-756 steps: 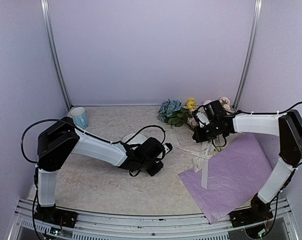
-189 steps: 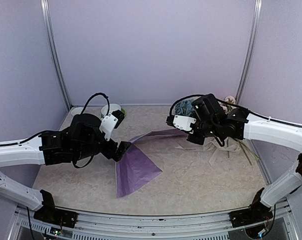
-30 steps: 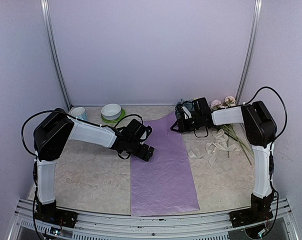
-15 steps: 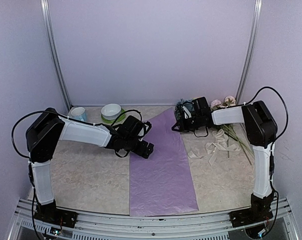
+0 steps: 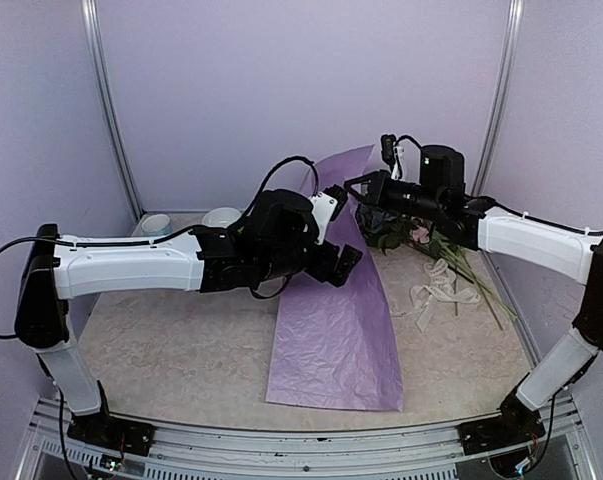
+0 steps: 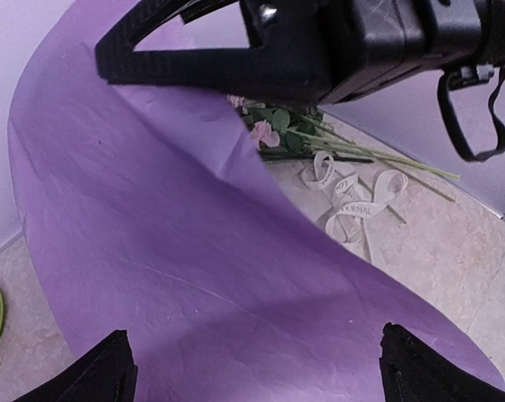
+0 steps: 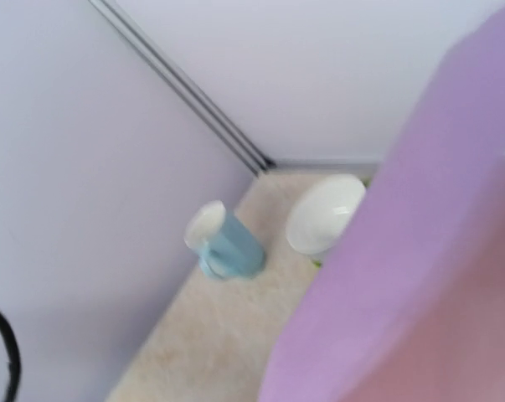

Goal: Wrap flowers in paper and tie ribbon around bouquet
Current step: Pass from the right arm to the left

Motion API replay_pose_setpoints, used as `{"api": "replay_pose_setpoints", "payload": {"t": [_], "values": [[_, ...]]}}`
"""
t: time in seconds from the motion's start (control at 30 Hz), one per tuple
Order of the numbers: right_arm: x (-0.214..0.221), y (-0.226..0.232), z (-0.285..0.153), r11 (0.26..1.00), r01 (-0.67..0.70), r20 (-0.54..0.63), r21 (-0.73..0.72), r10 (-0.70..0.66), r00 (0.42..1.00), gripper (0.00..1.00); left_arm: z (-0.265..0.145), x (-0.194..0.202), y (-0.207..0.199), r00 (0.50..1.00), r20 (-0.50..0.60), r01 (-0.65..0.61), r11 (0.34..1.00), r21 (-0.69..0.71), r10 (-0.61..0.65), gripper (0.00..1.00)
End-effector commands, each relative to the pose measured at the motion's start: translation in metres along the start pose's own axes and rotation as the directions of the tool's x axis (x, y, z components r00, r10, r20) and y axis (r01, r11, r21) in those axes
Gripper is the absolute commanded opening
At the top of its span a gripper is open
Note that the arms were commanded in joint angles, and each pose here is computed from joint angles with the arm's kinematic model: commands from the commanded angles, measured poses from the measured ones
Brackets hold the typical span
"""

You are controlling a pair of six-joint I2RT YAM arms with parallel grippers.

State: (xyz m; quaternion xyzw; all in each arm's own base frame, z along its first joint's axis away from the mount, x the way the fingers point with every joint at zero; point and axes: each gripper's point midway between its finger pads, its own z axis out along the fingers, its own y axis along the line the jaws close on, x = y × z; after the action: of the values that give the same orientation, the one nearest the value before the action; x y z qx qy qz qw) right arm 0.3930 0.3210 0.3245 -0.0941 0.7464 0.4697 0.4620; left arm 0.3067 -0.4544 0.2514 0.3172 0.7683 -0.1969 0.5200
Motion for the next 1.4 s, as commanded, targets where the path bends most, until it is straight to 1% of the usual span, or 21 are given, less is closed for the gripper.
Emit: {"api": "replay_pose_setpoints", "payload": {"t": [0.0, 0.1, 0.2, 0.27, 0.33, 0.4, 0.5, 0.6, 0.7, 0.83, 0.97, 1.03, 1.1, 1.17, 1.23, 1.3, 1.37], "values": [[-0.015, 0.03, -0.011, 0.999, 0.005, 0.166, 0.036, -0.011, 0.986, 0.0, -0.016, -0.031, -0.006, 0.996, 0.086, -0.018, 0.999, -0.046, 0.022, 0.99], [-0.03, 0.067, -0.024, 0.995, 0.092, 0.274, 0.047, -0.102, 0.956, 0.0, -0.026, -0.043, -0.015, 0.993, 0.116, 0.001, 1.0, 0.005, -0.001, 0.99], [-0.04, 0.092, -0.031, 0.978, 0.183, 0.343, 0.099, -0.206, 0.916, 0.0, -0.05, -0.06, -0.03, 0.983, 0.178, 0.009, 0.991, 0.135, -0.033, 0.99], [-0.042, 0.099, -0.031, 0.969, 0.215, 0.354, 0.124, -0.245, 0.902, 0.0, -0.072, -0.07, -0.037, 0.972, 0.228, 0.008, 0.977, 0.213, -0.057, 0.99], [-0.04, 0.102, -0.029, 0.967, 0.222, 0.355, 0.125, -0.253, 0.9, 0.0, -0.089, -0.077, -0.036, 0.96, 0.263, 0.032, 0.965, 0.259, -0.102, 0.99], [-0.039, 0.101, -0.026, 0.96, 0.24, 0.352, 0.145, -0.277, 0.894, 0.0, -0.102, -0.081, -0.038, 0.953, 0.275, 0.043, 0.953, 0.3, -0.13, 0.99], [-0.035, 0.103, -0.022, 0.95, 0.265, 0.354, 0.164, -0.308, 0.883, 0.0, -0.11, -0.085, -0.039, 0.952, 0.266, 0.058, 0.943, 0.327, -0.151, 0.99], [-0.032, 0.105, -0.019, 0.937, 0.29, 0.354, 0.197, -0.344, 0.87, 0.0, -0.117, -0.086, -0.037, 0.95, 0.267, 0.063, 0.94, 0.336, -0.16, 0.99], [-0.03, 0.108, -0.019, 0.927, 0.309, 0.354, 0.214, -0.368, 0.86, 0.0, -0.115, -0.08, -0.027, 0.953, 0.249, 0.091, 0.944, 0.316, -0.175, 0.99], [-0.03, 0.113, -0.019, 0.907, 0.343, 0.362, 0.245, -0.413, 0.835, 0.0, -0.099, -0.07, -0.011, 0.965, 0.158, 0.167, 0.954, 0.248, -0.209, 0.99], [-0.027, 0.114, -0.016, 0.896, 0.358, 0.357, 0.263, -0.435, 0.827, 0.0, -0.09, -0.06, -0.022, 0.98, 0.099, 0.146, 0.961, 0.234, -0.173, 0.99], [-0.025, 0.115, -0.014, 0.892, 0.367, 0.354, 0.265, -0.444, 0.823, 0.0, -0.081, -0.052, -0.02, 0.983, 0.072, 0.15, 0.966, 0.209, -0.168, 0.98], [-0.025, 0.117, -0.013, 0.887, 0.376, 0.353, 0.269, -0.454, 0.818, 0.0, -0.073, -0.042, -0.017, 0.985, 0.041, 0.157, 0.971, 0.181, -0.167, 0.96], [-0.024, 0.117, -0.013, 0.881, 0.383, 0.351, 0.276, -0.464, 0.813, 0.0, -0.07, -0.039, -0.015, 0.984, 0.028, 0.167, 0.97, 0.175, -0.174, 0.9], [-0.023, 0.116, -0.013, 0.875, 0.39, 0.348, 0.286, -0.474, 0.809, 0.0, -0.07, -0.04, -0.016, 0.983, 0.033, 0.169, 0.967, 0.188, -0.178, 0.78], [-0.023, 0.116, -0.013, 0.873, 0.394, 0.346, 0.289, -0.479, 0.807, 0.0, -0.071, -0.043, -0.017, 0.983, 0.042, 0.167, 0.965, 0.202, -0.179, 0.56], [-0.022, 0.116, -0.012, 0.871, 0.399, 0.341, 0.287, -0.482, 0.807, 0.0, -0.075, -0.044, -0.017, 0.982, 0.049, 0.167, 0.962, 0.218, -0.181, 0.28]]}}
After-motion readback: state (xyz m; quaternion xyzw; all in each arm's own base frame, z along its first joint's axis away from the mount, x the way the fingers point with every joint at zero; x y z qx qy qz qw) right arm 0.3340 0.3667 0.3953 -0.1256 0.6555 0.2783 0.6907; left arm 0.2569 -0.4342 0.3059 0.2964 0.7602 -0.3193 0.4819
